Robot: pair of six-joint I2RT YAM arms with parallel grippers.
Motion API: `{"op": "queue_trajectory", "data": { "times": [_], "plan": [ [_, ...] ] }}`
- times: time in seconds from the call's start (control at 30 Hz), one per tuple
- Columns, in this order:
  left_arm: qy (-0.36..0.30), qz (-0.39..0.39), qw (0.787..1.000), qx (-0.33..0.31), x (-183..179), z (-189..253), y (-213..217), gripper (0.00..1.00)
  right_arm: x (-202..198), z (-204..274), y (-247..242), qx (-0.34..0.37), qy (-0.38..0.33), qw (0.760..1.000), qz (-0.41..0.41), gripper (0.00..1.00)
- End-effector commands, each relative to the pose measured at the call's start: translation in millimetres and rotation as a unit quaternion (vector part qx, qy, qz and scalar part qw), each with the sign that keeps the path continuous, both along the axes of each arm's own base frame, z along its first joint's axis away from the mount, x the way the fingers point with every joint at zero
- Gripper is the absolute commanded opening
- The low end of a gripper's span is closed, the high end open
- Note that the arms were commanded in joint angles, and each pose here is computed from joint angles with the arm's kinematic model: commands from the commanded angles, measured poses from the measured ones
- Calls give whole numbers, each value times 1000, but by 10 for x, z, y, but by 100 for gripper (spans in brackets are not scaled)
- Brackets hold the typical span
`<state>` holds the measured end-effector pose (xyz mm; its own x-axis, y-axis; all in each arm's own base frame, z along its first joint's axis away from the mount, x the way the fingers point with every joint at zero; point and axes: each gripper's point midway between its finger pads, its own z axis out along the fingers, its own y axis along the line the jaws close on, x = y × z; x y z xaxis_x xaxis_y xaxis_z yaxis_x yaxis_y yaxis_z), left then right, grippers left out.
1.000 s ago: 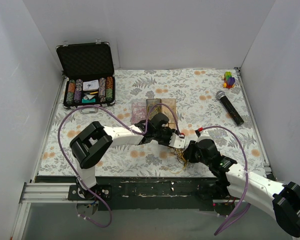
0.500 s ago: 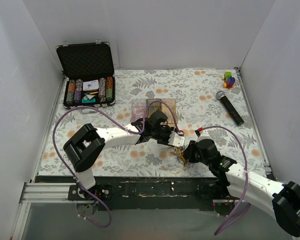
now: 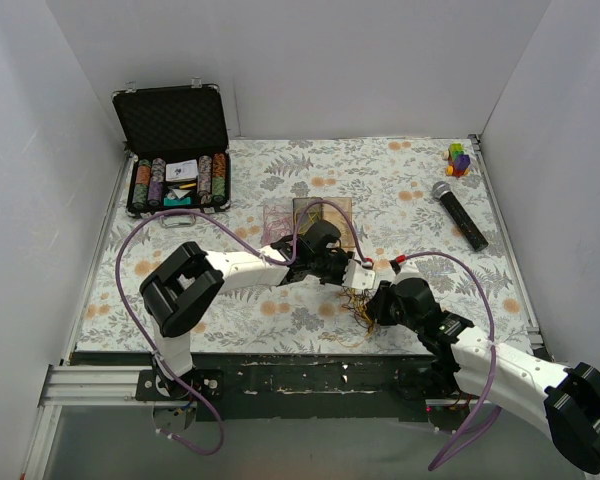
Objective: Untangle the cables
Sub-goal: Untie the cable.
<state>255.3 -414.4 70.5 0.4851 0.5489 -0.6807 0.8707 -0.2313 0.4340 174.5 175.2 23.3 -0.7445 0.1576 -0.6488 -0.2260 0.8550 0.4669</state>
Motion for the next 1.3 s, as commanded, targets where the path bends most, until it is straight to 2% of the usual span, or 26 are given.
{"op": "queue_trajectory", "data": {
  "times": [0.0, 0.2, 0.33, 0.47, 0.67, 0.87, 1.13, 1.27],
  "plan": [
    [-22, 8, 999, -26, 112, 254, -59, 0, -92, -136, -73, -23, 19, 1000, 8, 25],
    [-25, 52, 997, -51, 156, 573, 15, 0, -74, -130, -94, -26, 18, 999, 0, 30],
    [-32, 104, 989, -100, 210, 1130, 89, 0, -65, -120, -91, -26, 19, 999, -3, 31],
    [-32, 116, 982, -144, 69, 1736, 251, 0, -58, -126, -91, -29, 27, 999, -8, 31],
    [-23, 122, 972, -198, -209, 2308, 531, 0, -54, -125, -85, -28, 33, 999, -13, 34],
    [-91, 148, 944, -282, -157, 3167, 707, 0, -33, -137, -94, -37, 40, 998, -19, 34],
    [-174, 139, 905, -362, -233, 4187, 909, 0, -98, -249, -168, -62, 66, 996, -25, 34],
    [-217, 157, 871, -411, -209, 4754, 1042, 0, -105, -263, -206, -70, 69, 995, -30, 34]
  ]
}}
